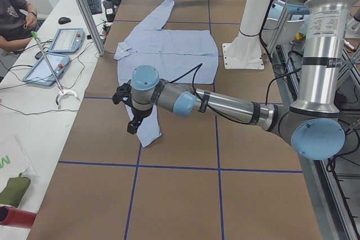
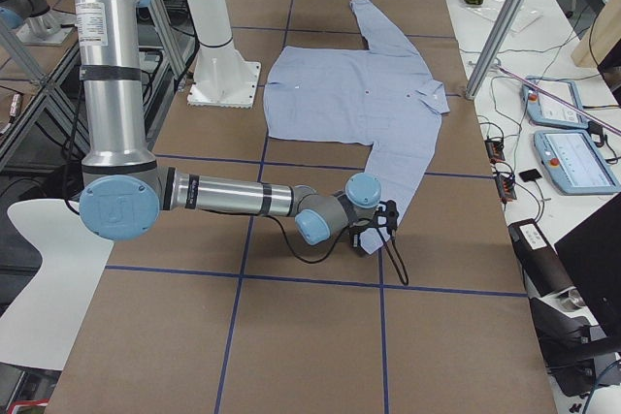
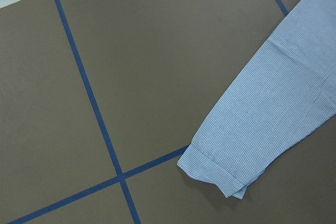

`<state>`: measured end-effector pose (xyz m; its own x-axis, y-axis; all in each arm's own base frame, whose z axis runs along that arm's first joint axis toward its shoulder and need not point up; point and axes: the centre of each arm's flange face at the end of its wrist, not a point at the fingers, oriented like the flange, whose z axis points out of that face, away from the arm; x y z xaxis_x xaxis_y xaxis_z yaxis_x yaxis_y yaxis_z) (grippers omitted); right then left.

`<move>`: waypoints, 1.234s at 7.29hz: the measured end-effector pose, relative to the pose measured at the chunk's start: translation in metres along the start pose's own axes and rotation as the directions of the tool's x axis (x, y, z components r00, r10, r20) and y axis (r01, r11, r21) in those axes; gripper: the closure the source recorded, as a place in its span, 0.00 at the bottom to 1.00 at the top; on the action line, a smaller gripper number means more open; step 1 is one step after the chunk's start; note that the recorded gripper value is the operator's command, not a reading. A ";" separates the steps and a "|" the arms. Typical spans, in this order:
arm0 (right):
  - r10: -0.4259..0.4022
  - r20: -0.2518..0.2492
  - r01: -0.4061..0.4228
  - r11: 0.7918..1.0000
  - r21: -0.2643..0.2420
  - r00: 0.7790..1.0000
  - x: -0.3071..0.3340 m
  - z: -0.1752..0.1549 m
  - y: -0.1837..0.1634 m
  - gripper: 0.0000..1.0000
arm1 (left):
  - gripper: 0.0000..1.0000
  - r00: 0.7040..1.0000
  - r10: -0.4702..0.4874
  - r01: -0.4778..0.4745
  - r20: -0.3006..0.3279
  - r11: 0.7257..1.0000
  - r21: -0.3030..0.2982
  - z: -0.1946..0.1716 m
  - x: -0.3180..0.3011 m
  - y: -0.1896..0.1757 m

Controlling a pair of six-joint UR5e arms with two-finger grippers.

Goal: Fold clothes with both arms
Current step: 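Lower the right gripper to the cuff of the sleeve nearest it and grasp, then lift the cuff with the right gripper and carry it across toward the collar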

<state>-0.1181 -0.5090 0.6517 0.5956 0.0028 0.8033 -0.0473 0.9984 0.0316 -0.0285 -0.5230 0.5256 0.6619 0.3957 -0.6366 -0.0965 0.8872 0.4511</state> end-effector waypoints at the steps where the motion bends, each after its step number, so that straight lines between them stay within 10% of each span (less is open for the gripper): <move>1: -0.015 0.019 0.015 1.000 0.024 1.000 -0.008 -0.017 0.002 1.00 | 0.00 1.000 0.000 0.000 0.000 1.000 0.000 0.000 0.000 0.000; 5: -0.164 0.085 0.154 0.982 0.111 0.983 -0.099 -0.064 -0.008 1.00 | 0.00 1.000 -0.005 0.005 0.000 1.000 -0.005 0.002 -0.002 0.001; 9: -0.264 0.076 0.258 0.963 0.081 0.961 -0.349 -0.094 -0.080 1.00 | 0.00 1.000 -0.009 0.009 0.000 1.000 -0.009 0.005 -0.004 0.002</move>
<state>-0.2463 -0.5845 0.3127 0.5241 -0.2656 0.8092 0.0434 0.9572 0.2861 -0.0283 -0.5238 0.5322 0.6630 0.3875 -0.6405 -0.0974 0.8930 0.4394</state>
